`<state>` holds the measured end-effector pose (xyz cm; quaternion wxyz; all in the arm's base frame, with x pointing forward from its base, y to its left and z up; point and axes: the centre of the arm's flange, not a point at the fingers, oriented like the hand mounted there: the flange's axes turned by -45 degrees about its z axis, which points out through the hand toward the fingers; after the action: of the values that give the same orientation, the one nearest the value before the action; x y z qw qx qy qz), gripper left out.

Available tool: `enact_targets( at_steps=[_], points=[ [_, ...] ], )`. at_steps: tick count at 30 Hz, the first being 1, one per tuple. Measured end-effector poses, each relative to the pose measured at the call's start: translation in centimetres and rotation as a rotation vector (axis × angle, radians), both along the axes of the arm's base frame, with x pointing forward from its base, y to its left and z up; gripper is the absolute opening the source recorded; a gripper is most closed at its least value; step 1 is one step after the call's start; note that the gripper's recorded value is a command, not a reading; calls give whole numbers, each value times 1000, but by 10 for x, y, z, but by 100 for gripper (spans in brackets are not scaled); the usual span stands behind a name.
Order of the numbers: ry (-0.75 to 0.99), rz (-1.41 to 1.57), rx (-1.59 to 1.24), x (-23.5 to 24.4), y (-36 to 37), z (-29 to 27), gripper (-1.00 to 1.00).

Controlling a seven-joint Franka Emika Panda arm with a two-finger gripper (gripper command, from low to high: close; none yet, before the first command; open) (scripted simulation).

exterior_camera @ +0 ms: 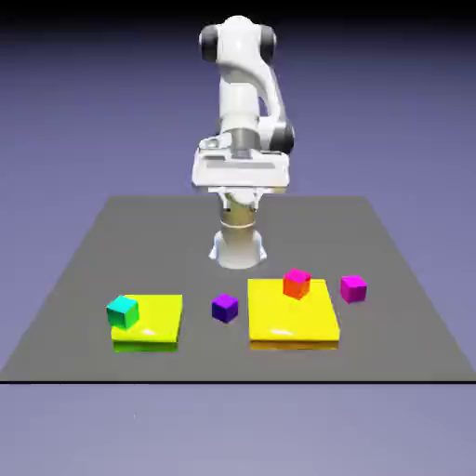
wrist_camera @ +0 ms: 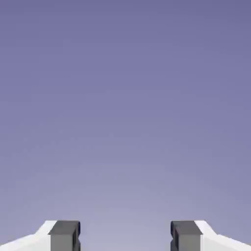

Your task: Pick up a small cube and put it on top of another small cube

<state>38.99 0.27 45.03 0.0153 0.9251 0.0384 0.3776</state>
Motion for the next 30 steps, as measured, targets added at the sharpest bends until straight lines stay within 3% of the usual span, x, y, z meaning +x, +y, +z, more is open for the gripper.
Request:
enact_targets(
  at_steps=[15,30],
  points=[
    [283,239,-232,-10,-30,-103,0],
    [506,552,-284,-52,-54,-200,0]
  ],
)
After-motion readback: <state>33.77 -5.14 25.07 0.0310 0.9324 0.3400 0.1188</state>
